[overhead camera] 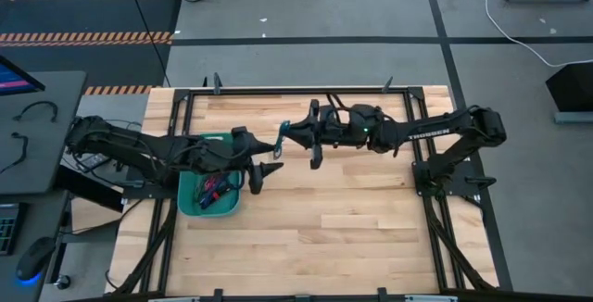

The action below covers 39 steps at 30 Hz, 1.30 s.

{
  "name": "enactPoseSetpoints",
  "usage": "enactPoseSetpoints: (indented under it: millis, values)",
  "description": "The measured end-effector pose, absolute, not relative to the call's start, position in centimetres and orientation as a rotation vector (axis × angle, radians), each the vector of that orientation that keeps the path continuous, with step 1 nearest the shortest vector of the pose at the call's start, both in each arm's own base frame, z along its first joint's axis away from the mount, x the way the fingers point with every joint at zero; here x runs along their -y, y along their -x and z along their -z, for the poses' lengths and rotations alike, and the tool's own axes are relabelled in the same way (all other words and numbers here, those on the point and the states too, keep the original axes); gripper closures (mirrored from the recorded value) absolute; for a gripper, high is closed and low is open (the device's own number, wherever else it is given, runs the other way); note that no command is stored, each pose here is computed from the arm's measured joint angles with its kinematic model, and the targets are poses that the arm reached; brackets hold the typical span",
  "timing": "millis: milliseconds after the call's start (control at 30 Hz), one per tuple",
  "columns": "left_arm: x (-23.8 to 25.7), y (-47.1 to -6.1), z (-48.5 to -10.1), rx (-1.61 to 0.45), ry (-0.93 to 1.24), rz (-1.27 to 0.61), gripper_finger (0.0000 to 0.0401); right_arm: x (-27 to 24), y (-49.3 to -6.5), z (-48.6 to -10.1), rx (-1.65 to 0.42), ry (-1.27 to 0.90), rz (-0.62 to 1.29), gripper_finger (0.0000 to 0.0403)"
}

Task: Pick and place USB-C Cables
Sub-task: Put the blue charger cable into the blue bin

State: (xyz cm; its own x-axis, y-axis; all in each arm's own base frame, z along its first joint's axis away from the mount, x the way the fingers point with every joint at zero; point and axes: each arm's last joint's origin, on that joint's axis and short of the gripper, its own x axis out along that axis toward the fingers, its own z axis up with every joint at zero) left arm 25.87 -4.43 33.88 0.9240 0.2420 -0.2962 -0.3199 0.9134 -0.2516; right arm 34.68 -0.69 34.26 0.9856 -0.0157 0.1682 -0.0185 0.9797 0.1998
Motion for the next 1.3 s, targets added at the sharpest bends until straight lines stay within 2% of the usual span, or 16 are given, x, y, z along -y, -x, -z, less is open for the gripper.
enactPoseSetpoints:
  millis: [133,267,400,567,600,800,967,1167,1300]
  values:
    - [4.3,-25.9,-33.9,-0.258,0.309,-0.322,0.0136,0.6,-35.7,-34.8,0.176,-0.191,-0.057,0.0385]
    - [4.1,-25.8,-33.8,-0.242,0.297,-0.395,0.0174,0.5,-36.1,-34.7,0.167,-0.190,-0.075,0.0384]
    - [4.0,-25.8,-33.9,-0.237,0.292,-0.417,0.0243,0.5,-36.1,-34.4,0.132,-0.198,-0.072,0.0382]
    - [4.0,-25.8,-33.8,-0.243,0.283,-0.404,0.0366,0.4,-36.0,-34.4,0.113,-0.211,-0.118,0.0363]
    - [4.1,-25.8,-33.8,-0.245,0.282,-0.402,0.0378,0.4,-36.0,-34.3,0.104,-0.221,-0.138,0.0358]
    - [4.2,-24.1,-34.2,-0.268,0.362,-0.418,0.0370,2.6,-35.2,-34.6,0.056,-0.291,-0.159,0.0338]
    - [4.4,-21.1,-32.7,-0.478,0.514,-0.494,0.0381,5.1,-33.3,-35.2,-0.032,-0.316,-0.065,0.0329]
    - [4.1,-16.6,-29.8,-0.873,0.721,-0.797,0.0366,6.8,-32.1,-34.3,-0.176,-0.347,0.019,0.0328]
    - [3.7,-15.0,-29.1,-0.962,0.785,-1.011,0.0359,7.2,-31.8,-33.3,-0.273,-0.367,0.047,0.0328]
